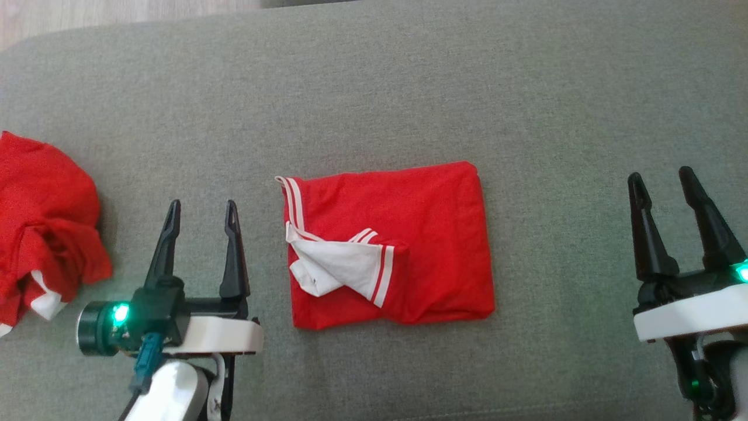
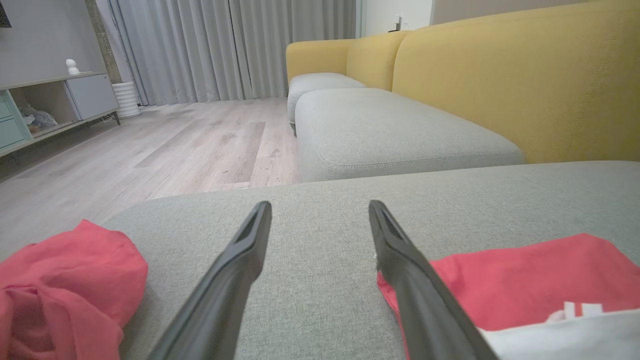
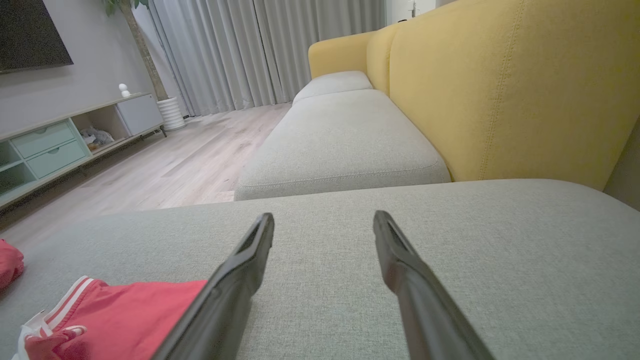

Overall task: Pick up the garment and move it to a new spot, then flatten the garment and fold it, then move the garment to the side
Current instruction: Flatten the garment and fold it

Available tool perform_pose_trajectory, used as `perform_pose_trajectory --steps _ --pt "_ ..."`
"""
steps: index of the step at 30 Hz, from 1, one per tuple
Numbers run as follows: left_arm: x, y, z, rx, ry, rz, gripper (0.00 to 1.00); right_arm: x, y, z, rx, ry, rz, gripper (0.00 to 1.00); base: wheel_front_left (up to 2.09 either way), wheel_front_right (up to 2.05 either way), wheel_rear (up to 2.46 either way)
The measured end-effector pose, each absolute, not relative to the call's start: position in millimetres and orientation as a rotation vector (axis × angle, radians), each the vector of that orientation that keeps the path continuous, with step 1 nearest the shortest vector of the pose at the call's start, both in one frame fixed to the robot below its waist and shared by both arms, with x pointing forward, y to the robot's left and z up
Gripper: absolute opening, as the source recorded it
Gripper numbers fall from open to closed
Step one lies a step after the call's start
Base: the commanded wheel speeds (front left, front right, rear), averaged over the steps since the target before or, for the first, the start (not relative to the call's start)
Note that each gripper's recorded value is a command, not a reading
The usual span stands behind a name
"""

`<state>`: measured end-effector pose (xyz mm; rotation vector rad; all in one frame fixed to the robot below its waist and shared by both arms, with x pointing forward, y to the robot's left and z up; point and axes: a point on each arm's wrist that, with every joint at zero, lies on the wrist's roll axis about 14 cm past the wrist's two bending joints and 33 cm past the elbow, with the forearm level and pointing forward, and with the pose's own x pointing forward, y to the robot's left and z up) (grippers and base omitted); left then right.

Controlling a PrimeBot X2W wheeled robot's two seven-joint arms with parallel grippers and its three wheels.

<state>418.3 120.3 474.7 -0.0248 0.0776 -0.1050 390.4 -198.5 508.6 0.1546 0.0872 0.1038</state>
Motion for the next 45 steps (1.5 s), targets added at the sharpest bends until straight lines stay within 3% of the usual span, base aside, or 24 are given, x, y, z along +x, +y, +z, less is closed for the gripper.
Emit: perform_pose_trajectory --steps 5,6,7,12,16,21,26,31,36,38,45 --pt "419 122 471 -0.024 0.091 -0.100 1.00 392 -197 508 0.143 0.090 0.108 1.00 0.00 0.00 0.00" --pt "419 122 471 -0.023 0.091 -0.097 1.00 393 -196 507 0.143 0.097 0.110 0.45 0.00 0.00 0.00" --pt "419 122 471 -0.023 0.091 -0.097 1.00 393 -196 506 0.143 0.099 0.111 0.00 0.00 0.00 0.00" --pt "420 124 468 -0.021 0.098 -0.091 1.00 389 -161 477 0.162 0.214 0.211 0.00 0.00 0.00 0.00" --pt "419 130 466 -0.019 0.104 -0.076 1.00 380 -87 431 0.242 0.381 0.414 0.00 0.00 0.00 0.00" --pt "423 140 470 -0.012 0.091 -0.047 1.00 384 -12 424 0.308 0.419 0.607 0.00 0.00 0.00 0.00" --pt "419 147 467 -0.009 0.098 -0.021 1.00 359 41 417 0.314 0.487 0.791 0.00 0.00 0.00 0.00" --pt "416 152 465 -0.001 0.101 -0.008 1.00 329 64 413 0.315 0.546 0.907 0.00 0.00 0.00 0.00" --pt "417 150 466 -0.003 0.097 -0.011 1.00 342 56 433 0.323 0.446 0.897 0.00 0.00 0.00 0.00" --pt "417 148 468 -0.004 0.091 -0.016 1.00 360 43 452 0.331 0.347 0.858 1.00 0.00 0.00 0.00" --pt "418 142 474 -0.010 0.074 -0.029 1.00 427 -60 512 0.253 0.062 0.553 1.00 0.00 0.00 0.00"
